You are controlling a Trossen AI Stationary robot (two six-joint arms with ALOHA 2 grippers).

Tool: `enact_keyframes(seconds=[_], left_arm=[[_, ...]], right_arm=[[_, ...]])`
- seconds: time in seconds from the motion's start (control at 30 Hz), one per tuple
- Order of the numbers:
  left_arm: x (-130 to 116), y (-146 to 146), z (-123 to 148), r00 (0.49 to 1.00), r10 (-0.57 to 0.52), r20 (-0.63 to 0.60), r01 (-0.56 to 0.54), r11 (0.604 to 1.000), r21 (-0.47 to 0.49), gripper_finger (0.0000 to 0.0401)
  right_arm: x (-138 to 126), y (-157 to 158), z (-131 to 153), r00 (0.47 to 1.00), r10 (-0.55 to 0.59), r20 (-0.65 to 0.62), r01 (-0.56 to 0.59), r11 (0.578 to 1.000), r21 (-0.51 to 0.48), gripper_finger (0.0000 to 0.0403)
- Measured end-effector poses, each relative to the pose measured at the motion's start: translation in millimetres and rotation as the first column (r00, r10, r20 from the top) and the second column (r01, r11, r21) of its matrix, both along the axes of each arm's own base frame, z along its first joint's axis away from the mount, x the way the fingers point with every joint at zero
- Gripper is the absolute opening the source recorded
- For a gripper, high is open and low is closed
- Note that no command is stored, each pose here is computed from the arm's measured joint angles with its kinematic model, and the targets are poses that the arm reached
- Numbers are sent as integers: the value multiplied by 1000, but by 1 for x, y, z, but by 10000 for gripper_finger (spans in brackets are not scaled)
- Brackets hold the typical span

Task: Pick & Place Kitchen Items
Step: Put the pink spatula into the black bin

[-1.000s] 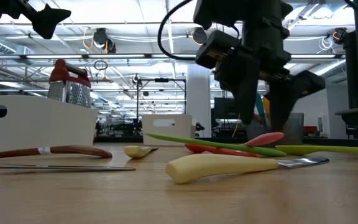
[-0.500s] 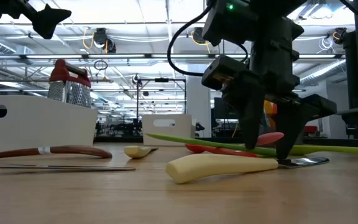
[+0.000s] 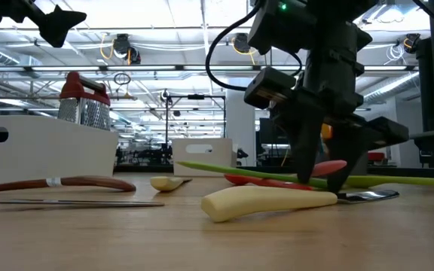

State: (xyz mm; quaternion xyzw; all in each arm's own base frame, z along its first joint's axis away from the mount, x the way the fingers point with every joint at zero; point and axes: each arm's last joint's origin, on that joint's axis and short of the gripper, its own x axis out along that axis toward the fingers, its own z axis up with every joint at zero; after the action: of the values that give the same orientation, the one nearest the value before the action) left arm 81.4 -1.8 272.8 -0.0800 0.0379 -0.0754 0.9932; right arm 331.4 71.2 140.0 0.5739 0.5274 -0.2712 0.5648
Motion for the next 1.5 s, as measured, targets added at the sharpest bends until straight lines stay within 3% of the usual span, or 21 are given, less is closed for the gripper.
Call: enact_keyframes(seconds=[0.37,0.77,0.97,1.3,1.5], left_arm=[[0,0,0,1000,0,0,0,1000,0,367],[0,0,0,1000,1,-3,-1,1000,0,367],[0,0,0,1000,0,-3,0,1000,0,367],[0,0,0,1000,-1,0,1,1000,13,367],[0,0,0,1000,-5,0,5,1000,12,367]], right_arm=[[2,0,0,1000,-3,26,3,1000,-4,42],[4,0,5,998,-43,49,42,999,22,47],[-6,-3,22,997,-65,29,65,998,-10,43],[-37,-12,71,987,-153,57,158,983,-94,44],[-67,-21,104,977,-208,46,212,974,-85,44]])
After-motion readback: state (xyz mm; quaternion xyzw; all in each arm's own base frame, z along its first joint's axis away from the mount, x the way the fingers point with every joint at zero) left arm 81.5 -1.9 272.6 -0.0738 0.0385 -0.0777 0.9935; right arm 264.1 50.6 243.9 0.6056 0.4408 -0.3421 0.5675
